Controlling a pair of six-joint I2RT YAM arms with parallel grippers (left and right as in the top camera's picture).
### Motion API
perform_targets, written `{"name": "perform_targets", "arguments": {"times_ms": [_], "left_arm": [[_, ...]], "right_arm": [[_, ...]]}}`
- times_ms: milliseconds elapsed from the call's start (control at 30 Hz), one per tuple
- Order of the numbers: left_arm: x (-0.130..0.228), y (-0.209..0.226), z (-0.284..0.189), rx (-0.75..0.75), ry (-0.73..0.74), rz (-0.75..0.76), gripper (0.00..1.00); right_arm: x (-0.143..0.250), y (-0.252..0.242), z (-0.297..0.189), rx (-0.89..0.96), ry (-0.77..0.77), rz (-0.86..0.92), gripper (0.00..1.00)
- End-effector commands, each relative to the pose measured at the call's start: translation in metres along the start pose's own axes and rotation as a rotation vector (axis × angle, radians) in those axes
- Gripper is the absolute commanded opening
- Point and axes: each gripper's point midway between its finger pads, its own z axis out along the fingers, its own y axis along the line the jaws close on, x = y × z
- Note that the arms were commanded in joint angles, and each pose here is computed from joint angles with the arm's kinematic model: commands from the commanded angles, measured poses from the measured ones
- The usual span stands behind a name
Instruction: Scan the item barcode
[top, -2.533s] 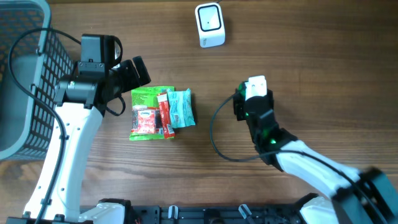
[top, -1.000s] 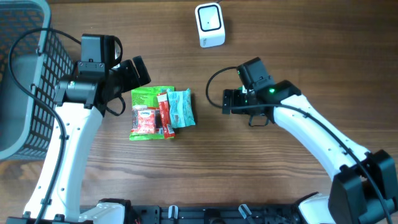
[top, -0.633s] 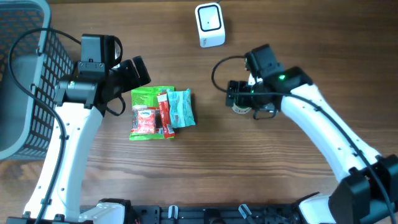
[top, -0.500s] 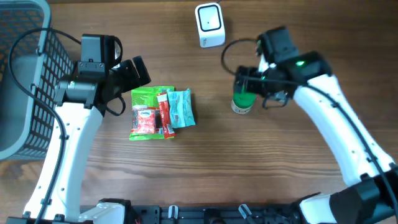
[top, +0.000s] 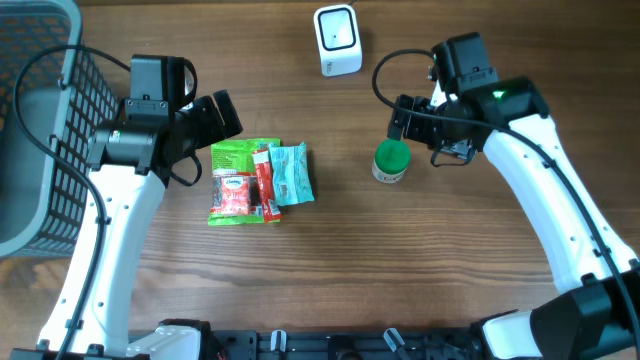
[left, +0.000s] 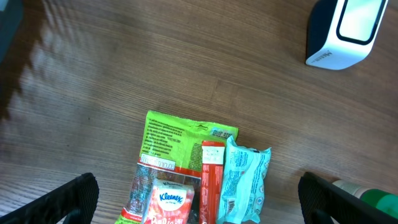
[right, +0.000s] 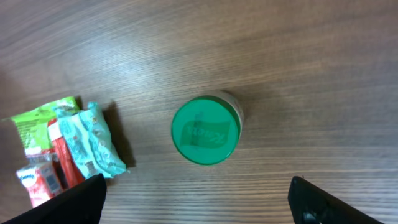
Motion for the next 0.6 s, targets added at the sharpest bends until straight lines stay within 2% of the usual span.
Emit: {"name": "perform_targets", "arguments": {"times_ms": [0, 267, 567], "left_arm": [[-0.005, 0.003, -0.003, -0.011, -0.017, 0.007, 1.0], [-0.005, 0.003, -0.003, -0.01, -0.017, 0.007, 1.0], [-0.005, 0.003, -0.003, -0.01, -0.017, 0.007, 1.0]], "right_arm": [[0.014, -0.009, 0.028, 0.024, 0.053, 0.098, 0.92], [0.034, -0.019, 0.067, 0.038, 0.08, 0.105, 0.89], [0.035, -0.019, 0.065, 0.066, 0.05, 0.062, 0.86]]}}
